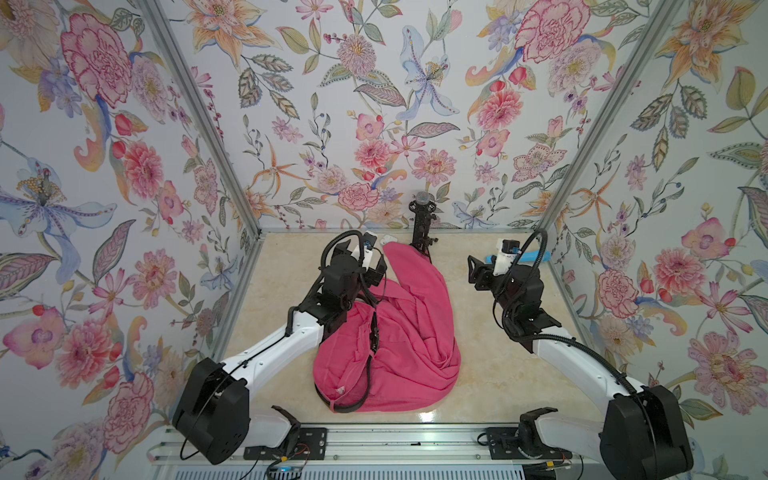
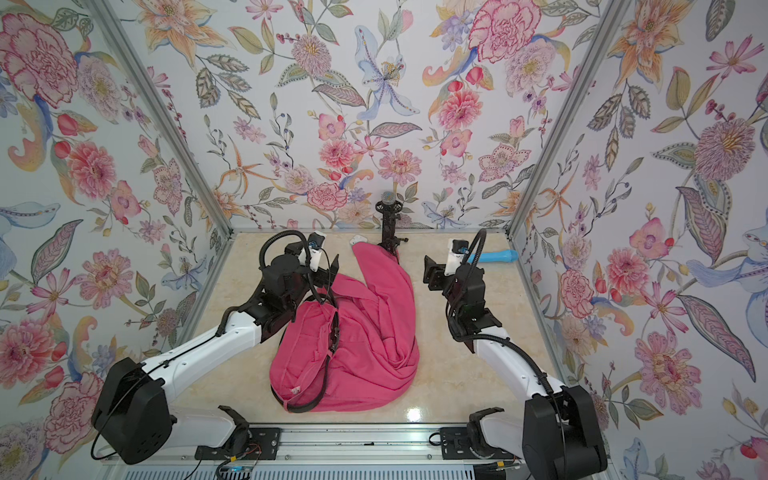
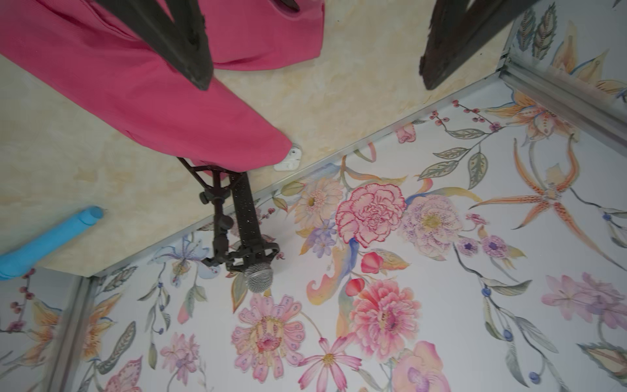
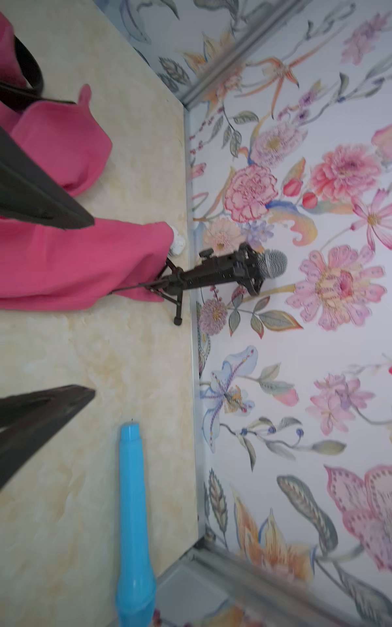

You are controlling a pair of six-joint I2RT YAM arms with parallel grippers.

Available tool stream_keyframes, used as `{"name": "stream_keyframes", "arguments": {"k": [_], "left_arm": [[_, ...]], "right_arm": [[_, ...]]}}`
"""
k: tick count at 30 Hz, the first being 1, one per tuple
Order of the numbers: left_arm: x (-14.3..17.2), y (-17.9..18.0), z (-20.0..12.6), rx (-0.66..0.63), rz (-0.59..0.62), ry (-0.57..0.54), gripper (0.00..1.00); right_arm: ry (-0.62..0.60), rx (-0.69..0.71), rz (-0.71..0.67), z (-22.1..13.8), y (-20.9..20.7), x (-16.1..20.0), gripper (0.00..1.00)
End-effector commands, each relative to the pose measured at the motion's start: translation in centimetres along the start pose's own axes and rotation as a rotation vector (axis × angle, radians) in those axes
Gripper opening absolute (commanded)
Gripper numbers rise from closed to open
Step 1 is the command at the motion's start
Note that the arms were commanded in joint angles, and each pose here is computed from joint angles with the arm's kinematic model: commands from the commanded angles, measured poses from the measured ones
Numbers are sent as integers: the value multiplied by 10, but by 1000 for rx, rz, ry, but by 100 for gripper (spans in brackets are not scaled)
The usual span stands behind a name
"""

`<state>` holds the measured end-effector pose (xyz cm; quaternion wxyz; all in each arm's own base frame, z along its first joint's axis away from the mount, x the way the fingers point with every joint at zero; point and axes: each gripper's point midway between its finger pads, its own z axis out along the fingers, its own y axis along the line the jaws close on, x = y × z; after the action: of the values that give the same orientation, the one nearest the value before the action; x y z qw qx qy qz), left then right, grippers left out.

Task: Remove the belt from the trousers
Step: Adjust the trousers at the center of the board.

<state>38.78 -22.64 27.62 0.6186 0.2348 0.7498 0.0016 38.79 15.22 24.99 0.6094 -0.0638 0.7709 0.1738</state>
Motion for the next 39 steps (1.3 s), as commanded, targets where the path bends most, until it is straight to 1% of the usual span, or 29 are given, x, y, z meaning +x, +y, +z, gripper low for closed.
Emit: {"name": "stream_keyframes", "arguments": {"k": [1,3,4,5,7,9,11,13,15,17,19,20,24,27,29,30,32,34,36,38,39], "left_arm": [[107,-32,-28,-5,66,426,89],[137,-56,-53,11,44,497,89],[149,-65,-64,22,25,519,90],[163,-72,-75,44,-21,538,90],[184,-87,-90,103,-112,564,87],[202,-106,-100,186,-186,597,78],[215,-120,-105,219,-206,632,75],[223,-132,-107,242,-204,665,75],[232,-132,-106,220,-194,692,76],[239,-125,-103,179,-170,712,74],[243,-122,-101,168,-154,731,67],[244,-121,-100,171,-151,735,62],[240,-123,-99,233,-162,756,27],[228,-120,-99,265,-126,751,2],[206,-117,-96,302,-80,722,0],[187,-116,-92,334,-60,692,0],[151,-123,-87,450,-32,628,0],[115,-133,-84,575,-8,570,0],[85,-140,-83,676,14,533,0],[64,-145,-83,768,21,511,0],[54,-148,-83,819,22,499,0]], "right_arm": [[260,-200,-43,-5,73,74,73],[333,-297,-73,-15,110,110,71],[360,-334,-78,-20,122,127,70],[391,-369,-81,-24,131,145,68],[464,-378,-61,-28,134,178,65],[527,-376,-23,-31,132,203,62],[553,-372,-13,-32,129,218,60],[562,-327,-23,-32,119,227,60],[560,-291,-37,-34,110,231,59],[553,-274,-48,-36,104,232,59],[551,-262,-62,-40,99,234,59],[551,-257,-67,-42,97,235,59],[558,-248,-77,-53,88,245,59],[554,-243,-70,-61,83,247,59],[541,-245,-62,-67,81,246,59],[530,-249,-56,-69,81,245,59],[508,-240,-55,-74,79,242,58],[459,-226,-59,-78,76,234,58],[393,-223,-72,-80,76,216,60],[301,-202,-121,-82,72,190,61],[233,-176,-160,-82,67,172,63]]}}
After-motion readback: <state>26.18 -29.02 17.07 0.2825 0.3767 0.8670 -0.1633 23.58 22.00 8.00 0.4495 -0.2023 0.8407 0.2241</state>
